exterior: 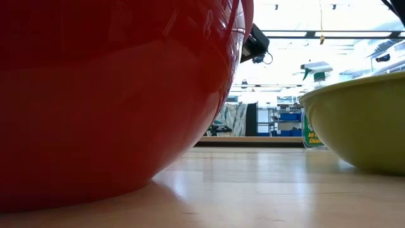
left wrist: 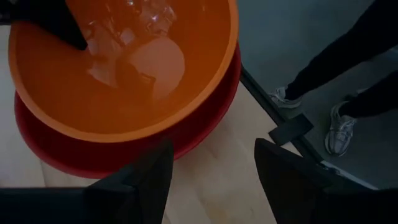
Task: Nest bowls inside each other
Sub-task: Stack the orange bowl on top of the red bowl
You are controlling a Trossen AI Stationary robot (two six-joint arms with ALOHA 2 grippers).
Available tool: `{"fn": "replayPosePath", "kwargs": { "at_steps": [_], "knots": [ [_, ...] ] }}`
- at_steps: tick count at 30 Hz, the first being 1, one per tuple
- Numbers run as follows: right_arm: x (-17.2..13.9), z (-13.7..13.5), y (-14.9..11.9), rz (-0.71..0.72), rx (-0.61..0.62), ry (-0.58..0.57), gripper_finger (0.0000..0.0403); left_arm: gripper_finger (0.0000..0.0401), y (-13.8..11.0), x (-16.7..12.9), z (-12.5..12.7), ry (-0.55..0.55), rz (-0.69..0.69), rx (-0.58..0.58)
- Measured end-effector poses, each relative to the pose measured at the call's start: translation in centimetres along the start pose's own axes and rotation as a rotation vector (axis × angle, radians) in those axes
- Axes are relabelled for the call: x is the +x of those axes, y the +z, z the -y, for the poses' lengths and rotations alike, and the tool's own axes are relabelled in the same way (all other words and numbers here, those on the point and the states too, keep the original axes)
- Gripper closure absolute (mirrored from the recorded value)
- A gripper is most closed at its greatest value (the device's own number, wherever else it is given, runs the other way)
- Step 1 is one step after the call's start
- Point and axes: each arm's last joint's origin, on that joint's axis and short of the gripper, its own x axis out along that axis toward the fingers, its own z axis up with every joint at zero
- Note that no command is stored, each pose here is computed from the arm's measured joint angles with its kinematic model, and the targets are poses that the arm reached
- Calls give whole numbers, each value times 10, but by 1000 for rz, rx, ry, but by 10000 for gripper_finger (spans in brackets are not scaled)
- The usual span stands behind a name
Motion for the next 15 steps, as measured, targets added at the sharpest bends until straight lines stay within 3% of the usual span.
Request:
{"fn": "replayPosePath", "kwargs": {
  "at_steps": [9,15],
  "knots": [
    [0,0,1,10,-10,-3,292,103,0,0,0,-1,2,-10],
    [0,1,2,16,-8,-4,276,98,0,0,0,-12,-3,23]
  ]
}}
